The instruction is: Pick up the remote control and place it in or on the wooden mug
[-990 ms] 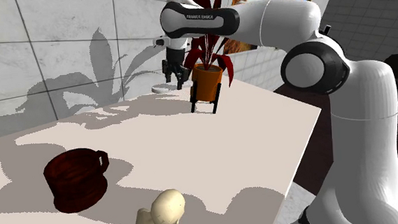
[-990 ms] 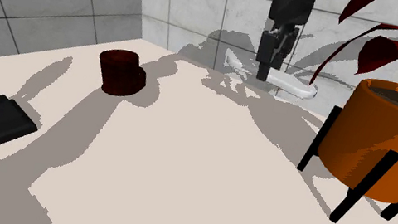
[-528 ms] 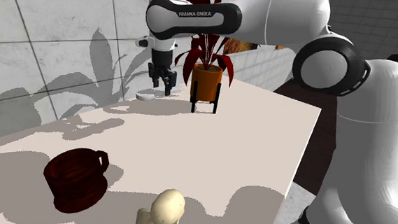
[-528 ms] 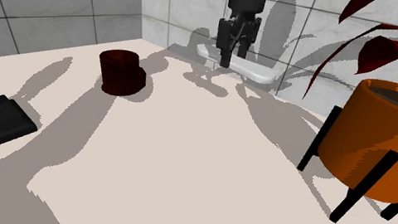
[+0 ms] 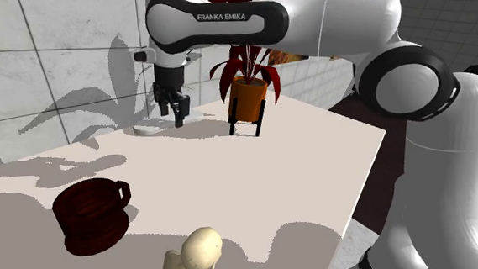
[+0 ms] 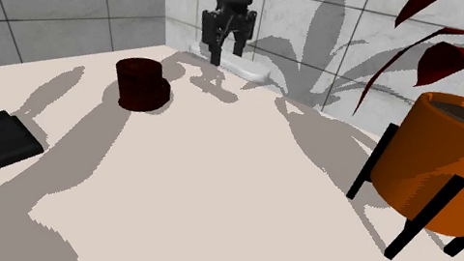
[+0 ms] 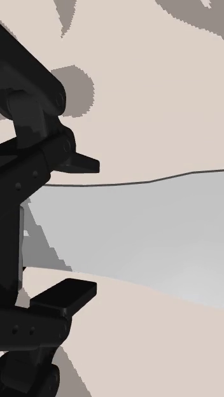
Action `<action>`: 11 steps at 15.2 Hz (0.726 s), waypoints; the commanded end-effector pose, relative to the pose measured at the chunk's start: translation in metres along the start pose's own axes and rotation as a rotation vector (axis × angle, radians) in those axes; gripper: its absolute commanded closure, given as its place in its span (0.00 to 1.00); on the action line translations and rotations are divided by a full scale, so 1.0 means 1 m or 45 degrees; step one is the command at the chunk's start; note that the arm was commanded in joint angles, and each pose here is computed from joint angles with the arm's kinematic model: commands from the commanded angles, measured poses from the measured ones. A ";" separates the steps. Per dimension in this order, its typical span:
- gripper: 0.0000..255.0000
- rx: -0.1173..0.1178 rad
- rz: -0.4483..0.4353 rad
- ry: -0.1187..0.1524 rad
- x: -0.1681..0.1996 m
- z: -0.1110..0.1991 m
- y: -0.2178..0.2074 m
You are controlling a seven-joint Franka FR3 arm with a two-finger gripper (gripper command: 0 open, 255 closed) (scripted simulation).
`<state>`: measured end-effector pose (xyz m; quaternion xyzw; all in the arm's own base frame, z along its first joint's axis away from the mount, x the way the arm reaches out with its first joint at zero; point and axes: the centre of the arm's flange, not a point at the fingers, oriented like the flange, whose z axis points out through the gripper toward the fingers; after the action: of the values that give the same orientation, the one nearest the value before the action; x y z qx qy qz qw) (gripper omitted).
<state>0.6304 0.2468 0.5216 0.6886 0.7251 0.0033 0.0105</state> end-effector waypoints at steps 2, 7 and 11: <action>1.00 -0.001 0.002 0.000 0.038 -0.003 -0.009; 1.00 -0.001 0.002 0.000 0.102 -0.005 -0.026; 1.00 -0.001 0.002 0.000 0.153 -0.006 -0.039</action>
<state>0.5869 0.3815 0.5284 0.6886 0.7250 0.0033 0.0106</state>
